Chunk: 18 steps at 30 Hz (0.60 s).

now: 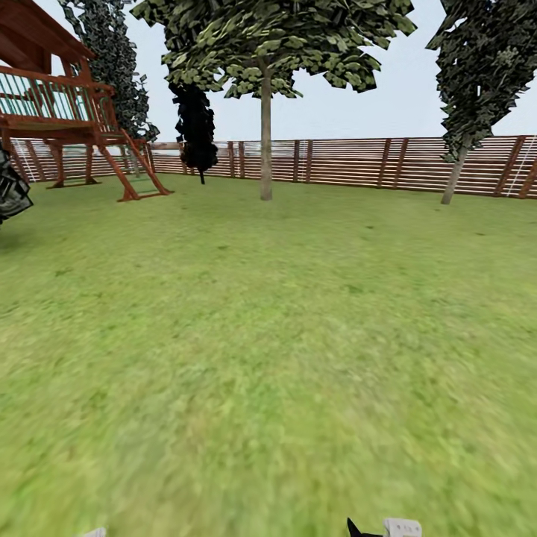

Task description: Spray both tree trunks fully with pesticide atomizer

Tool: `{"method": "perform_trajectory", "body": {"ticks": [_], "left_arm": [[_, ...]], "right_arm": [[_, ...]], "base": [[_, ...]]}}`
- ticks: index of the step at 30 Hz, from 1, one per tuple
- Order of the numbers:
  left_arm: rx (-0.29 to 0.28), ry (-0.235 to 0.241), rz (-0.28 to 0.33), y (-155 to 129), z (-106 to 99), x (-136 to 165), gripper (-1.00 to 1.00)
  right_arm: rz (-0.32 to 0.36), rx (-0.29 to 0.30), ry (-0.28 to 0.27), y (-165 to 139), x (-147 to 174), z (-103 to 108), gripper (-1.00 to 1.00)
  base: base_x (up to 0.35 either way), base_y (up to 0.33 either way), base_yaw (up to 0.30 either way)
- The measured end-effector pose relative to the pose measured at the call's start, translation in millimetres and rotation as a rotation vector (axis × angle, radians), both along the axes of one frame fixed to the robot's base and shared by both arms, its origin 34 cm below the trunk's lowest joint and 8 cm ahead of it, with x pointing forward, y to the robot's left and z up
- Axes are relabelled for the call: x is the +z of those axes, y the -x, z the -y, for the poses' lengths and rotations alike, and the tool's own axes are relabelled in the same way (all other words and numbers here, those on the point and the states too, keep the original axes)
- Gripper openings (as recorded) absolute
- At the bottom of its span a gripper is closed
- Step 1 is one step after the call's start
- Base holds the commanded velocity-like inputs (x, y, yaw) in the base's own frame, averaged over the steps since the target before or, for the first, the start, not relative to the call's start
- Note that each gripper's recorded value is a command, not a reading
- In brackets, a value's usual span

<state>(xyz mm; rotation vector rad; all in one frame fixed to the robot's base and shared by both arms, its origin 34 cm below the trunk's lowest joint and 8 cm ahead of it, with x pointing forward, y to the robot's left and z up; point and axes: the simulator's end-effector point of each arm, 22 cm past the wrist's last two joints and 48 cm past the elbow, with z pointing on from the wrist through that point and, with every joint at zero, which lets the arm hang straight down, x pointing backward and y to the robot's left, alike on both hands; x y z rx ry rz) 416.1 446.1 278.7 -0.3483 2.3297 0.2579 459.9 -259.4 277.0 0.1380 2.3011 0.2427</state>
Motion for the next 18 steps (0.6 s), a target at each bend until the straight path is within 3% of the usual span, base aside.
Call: {"method": "perform_trajectory", "body": {"ticks": [18], "left_arm": [[0.000,0.000,0.000,0.2,0.0,-0.1,-1.00]], "right_arm": [[0.000,0.000,0.000,0.0,0.0,-0.1,1.00]], "base": [[0.339,0.000,0.000]]}}
